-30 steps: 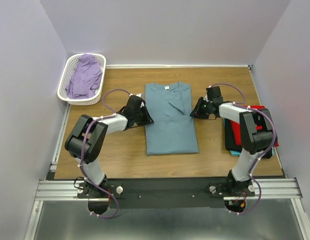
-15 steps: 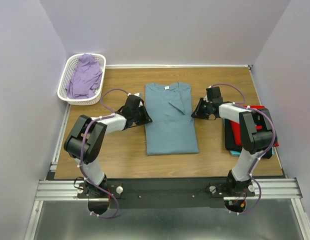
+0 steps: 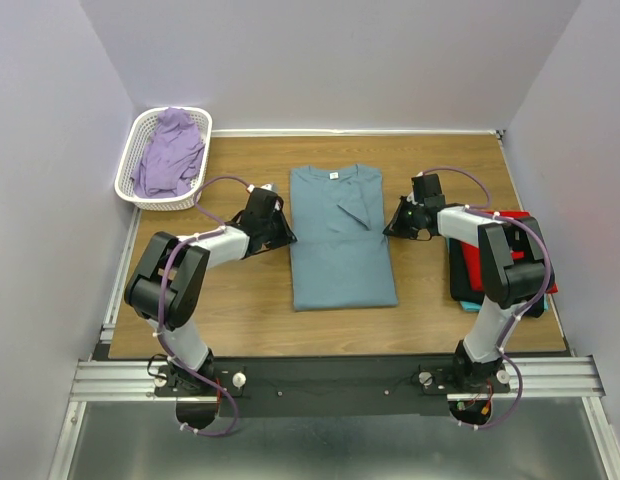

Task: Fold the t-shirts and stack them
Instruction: Fold the tshirt

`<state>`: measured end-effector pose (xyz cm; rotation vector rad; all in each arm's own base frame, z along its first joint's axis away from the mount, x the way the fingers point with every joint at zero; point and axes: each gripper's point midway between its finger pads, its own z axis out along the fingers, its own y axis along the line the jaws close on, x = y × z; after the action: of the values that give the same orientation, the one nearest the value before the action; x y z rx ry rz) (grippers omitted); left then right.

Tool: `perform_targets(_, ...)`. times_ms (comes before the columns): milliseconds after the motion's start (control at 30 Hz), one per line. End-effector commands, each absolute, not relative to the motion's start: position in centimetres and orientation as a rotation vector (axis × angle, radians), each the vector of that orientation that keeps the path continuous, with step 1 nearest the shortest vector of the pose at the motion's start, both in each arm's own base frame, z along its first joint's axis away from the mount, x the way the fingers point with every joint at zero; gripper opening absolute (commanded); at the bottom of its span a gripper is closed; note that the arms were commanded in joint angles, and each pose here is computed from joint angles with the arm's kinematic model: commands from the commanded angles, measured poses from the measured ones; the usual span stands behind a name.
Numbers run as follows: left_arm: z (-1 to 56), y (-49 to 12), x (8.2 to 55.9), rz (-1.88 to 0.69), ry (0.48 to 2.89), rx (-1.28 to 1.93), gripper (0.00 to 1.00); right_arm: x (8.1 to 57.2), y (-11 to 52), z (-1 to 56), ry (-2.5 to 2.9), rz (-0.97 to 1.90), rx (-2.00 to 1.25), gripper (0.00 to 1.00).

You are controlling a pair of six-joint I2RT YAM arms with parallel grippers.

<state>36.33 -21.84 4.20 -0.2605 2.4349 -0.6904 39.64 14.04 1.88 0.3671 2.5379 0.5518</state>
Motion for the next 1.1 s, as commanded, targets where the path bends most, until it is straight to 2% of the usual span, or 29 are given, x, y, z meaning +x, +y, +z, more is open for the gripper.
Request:
perform_targets(0,3.8,-20.7,37.0,-0.612,2.433,-0.282,0.13,38.5,12.3,0.4,2.581,0.439,0.411,0.02)
perform_targets(67,3.2,-20.3,36.9,-0.598,2.440,-0.307,0.10,38.5,12.1,0.4,2.578,0.426,0.417,0.02)
perform_targets(333,1.3,-19.5,36.3,-0.597,2.475,-0.336,0.10,38.0,11.7,-0.3,2.595,0.400,0.439,0.00)
perform_targets(500,0.6,-19.5,35.9,-0.610,2.488,-0.329,0.04,37.7,11.5,-0.6,2.604,0.397,0.454,0.00)
perform_targets(633,1.1,-19.8,36.1,-0.631,2.475,-0.310,0.04,37.9,11.7,-0.3,2.599,0.412,0.451,0.01)
perform_targets(667,1.5,-20.0,36.3,-0.644,2.462,-0.293,0.04,38.1,12.0,0.2,2.589,0.432,0.442,0.04)
perform_targets(700,2.3,-20.1,36.5,-0.653,2.445,-0.287,0.04,38.3,12.2,0.7,2.580,0.447,0.438,0.15)
perform_targets(767,3.3,-20.0,36.9,-0.659,2.427,-0.276,0.05,38.8,12.5,1.7,2.557,0.468,0.428,0.28)
perform_targets(800,4.5,-20.2,37.4,-0.666,2.401,-0.265,0.08,39.3,12.6,2.9,2.528,0.483,0.421,0.42)
perform_targets(867,5.7,-20.2,37.6,-0.668,2.386,-0.253,0.16,39.7,12.6,4.4,2.498,0.486,0.421,0.50)
perform_targets(900,6.1,-20.0,37.4,-0.666,2.387,-0.248,0.27,39.6,12.4,5.1,2.496,0.480,0.425,0.54)
perform_targets(933,7.3,-19.8,37.4,-0.661,2.362,-0.236,0.33,39.6,12.3,6.4,2.471,0.481,0.421,0.60)
perform_targets(1000,7.9,-19.5,36.7,-0.648,2.368,-0.224,0.43,39.1,11.9,7.3,2.468,0.467,0.428,0.62)
perform_targets(1067,8.3,-19.1,35.5,-0.654,2.366,-0.210,0.44,37.5,11.9,8.0,2.468,0.490,0.436,0.63)
